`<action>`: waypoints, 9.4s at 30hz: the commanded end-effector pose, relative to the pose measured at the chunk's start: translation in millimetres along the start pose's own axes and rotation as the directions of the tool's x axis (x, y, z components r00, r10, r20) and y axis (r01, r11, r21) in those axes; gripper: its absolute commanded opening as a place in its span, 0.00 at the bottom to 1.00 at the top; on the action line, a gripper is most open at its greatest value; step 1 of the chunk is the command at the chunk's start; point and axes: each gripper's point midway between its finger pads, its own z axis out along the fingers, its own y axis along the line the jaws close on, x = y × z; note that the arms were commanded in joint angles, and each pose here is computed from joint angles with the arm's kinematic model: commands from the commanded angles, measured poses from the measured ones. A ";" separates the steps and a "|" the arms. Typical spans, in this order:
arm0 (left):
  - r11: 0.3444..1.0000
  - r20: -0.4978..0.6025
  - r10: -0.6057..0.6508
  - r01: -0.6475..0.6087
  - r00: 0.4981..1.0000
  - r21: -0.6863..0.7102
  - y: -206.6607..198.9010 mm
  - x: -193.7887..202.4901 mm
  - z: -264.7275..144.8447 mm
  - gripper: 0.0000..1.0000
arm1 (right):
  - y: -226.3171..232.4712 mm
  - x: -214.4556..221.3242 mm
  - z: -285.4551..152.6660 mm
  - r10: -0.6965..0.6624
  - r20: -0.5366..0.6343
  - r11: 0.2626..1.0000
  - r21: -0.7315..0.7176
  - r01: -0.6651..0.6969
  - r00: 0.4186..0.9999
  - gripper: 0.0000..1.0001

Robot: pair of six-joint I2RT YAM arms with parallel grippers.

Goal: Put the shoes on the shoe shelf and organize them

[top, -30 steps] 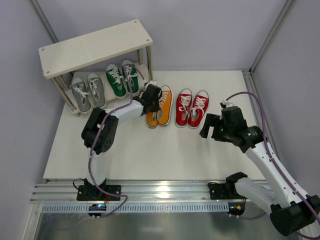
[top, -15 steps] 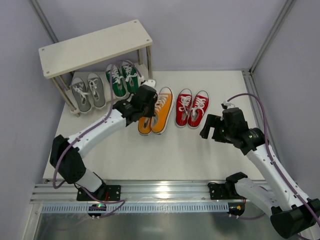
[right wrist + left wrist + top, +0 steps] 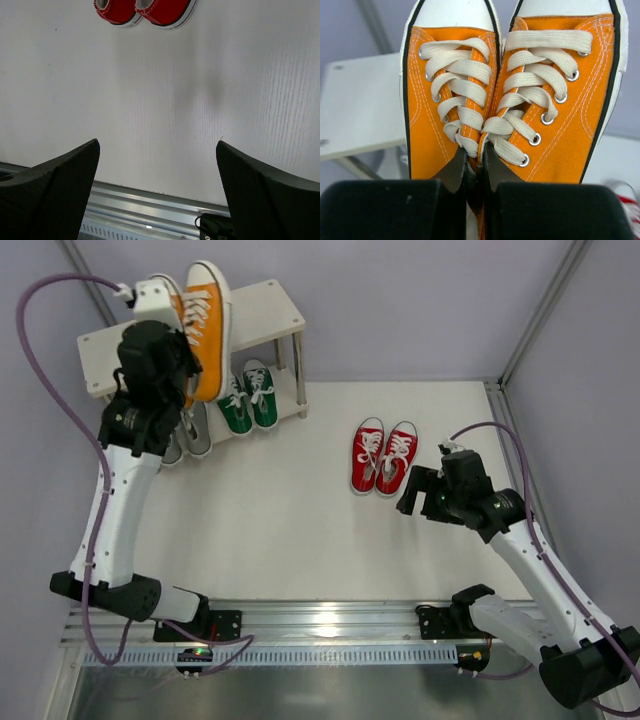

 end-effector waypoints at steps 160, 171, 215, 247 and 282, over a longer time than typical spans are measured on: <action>0.937 -0.537 -0.343 0.318 0.771 -0.142 -147.9 371.1 -75.6 1.00 | 47.1 20.5 -16.6 -0.131 -0.009 0.985 -0.117 0.129 0.991 0.98; 0.998 -0.668 -0.063 0.038 0.741 -0.052 -148.6 416.2 -84.4 1.00 | 33.2 25.8 -20.0 -0.126 0.003 0.989 -0.079 0.126 0.992 0.98; 0.919 -0.636 0.154 0.127 0.756 0.374 -194.3 399.2 -44.7 0.86 | 12.4 35.3 -24.5 -0.159 -0.011 0.987 -0.017 0.158 0.987 0.98; 0.908 -0.808 0.143 0.249 0.572 0.337 -144.7 416.6 -80.8 0.72 | 10.3 40.1 -23.8 -0.171 -0.027 0.985 -0.018 0.170 0.985 0.98; 0.930 -0.656 0.090 0.173 0.749 0.325 -163.1 450.5 -21.2 0.67 | 8.5 35.8 -18.1 -0.200 -0.055 0.979 0.024 0.202 0.978 0.98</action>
